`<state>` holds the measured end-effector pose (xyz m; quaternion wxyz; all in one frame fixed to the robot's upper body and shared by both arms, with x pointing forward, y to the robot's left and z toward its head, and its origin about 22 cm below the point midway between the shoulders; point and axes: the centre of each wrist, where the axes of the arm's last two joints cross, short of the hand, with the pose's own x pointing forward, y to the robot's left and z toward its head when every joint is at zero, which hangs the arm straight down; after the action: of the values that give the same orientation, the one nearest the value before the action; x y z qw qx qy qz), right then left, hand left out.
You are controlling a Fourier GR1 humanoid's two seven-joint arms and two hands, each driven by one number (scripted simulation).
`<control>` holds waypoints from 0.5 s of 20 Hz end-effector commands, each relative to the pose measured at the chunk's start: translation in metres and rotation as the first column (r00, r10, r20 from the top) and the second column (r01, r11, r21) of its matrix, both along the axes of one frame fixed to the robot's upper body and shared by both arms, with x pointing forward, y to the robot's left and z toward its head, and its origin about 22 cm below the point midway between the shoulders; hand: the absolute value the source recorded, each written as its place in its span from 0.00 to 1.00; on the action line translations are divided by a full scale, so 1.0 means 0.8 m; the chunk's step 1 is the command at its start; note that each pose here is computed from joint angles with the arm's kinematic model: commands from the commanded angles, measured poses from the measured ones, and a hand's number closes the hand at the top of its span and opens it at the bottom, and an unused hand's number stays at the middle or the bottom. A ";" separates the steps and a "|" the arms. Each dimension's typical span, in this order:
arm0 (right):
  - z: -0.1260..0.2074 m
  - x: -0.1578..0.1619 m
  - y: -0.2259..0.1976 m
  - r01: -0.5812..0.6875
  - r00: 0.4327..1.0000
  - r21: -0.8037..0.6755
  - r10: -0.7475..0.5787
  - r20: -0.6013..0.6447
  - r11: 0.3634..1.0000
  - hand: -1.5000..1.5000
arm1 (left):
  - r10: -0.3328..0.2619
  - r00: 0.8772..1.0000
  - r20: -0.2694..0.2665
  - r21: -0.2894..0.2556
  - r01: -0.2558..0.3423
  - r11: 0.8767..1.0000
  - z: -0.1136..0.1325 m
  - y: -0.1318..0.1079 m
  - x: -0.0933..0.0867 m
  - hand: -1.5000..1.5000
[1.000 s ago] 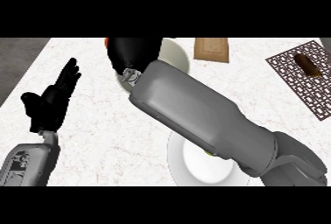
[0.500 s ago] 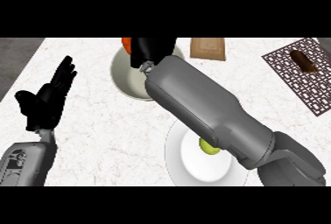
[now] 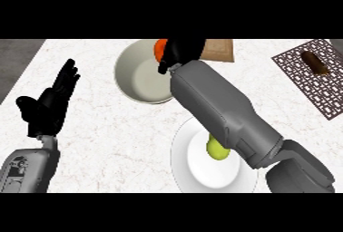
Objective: Pick the squash from the plate and place it in the bowl
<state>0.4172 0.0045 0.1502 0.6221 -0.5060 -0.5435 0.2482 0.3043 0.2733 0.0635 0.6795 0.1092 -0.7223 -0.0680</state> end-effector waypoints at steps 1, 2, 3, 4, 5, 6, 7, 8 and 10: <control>-0.018 0.012 -0.020 0.095 0.985 0.085 -0.081 -0.151 0.992 0.00 | 0.005 1.000 0.009 0.008 -0.005 1.000 0.003 -0.014 0.000 0.50; -0.039 0.009 -0.028 0.072 0.988 0.104 -0.057 -0.143 0.992 0.00 | 0.008 1.000 -0.001 0.007 -0.008 1.000 0.009 -0.003 0.001 0.50; -0.045 0.011 -0.034 0.030 0.990 0.117 -0.014 -0.138 0.993 0.00 | 0.016 1.000 -0.004 0.000 -0.016 1.000 0.007 0.001 -0.003 0.50; -0.048 0.012 -0.036 0.015 0.985 0.105 0.003 -0.174 0.994 0.00 | 0.011 1.000 -0.012 0.002 -0.011 1.000 -0.007 0.013 -0.011 0.50; -0.047 0.010 -0.034 -0.019 0.988 0.139 0.039 -0.148 0.990 0.00 | 0.010 1.000 -0.001 0.000 -0.010 1.000 0.006 0.007 -0.009 0.50; -0.053 0.008 -0.037 -0.060 0.987 0.158 0.082 -0.137 0.986 0.00 | 0.012 1.000 -0.007 -0.001 -0.012 1.000 0.009 0.003 -0.002 0.50; -0.065 0.005 -0.042 -0.050 0.994 0.210 0.070 -0.087 0.976 0.00 | 0.012 1.000 -0.004 0.009 -0.012 1.000 0.002 0.011 -0.005 0.50; -0.049 0.009 -0.040 -0.066 0.996 0.265 0.080 -0.042 0.962 0.00 | 0.017 1.000 -0.006 -0.010 -0.017 1.000 -0.007 0.007 -0.013 0.50; -0.040 0.007 -0.039 -0.076 0.996 0.379 0.055 0.065 0.922 0.00 | 0.017 1.000 -0.015 0.000 -0.017 1.000 -0.011 0.012 -0.013 0.50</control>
<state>0.4230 -0.0231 0.1146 0.6862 -0.4061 -0.5635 0.2160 0.2983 0.2793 0.0620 0.6825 0.1137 -0.7191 -0.0650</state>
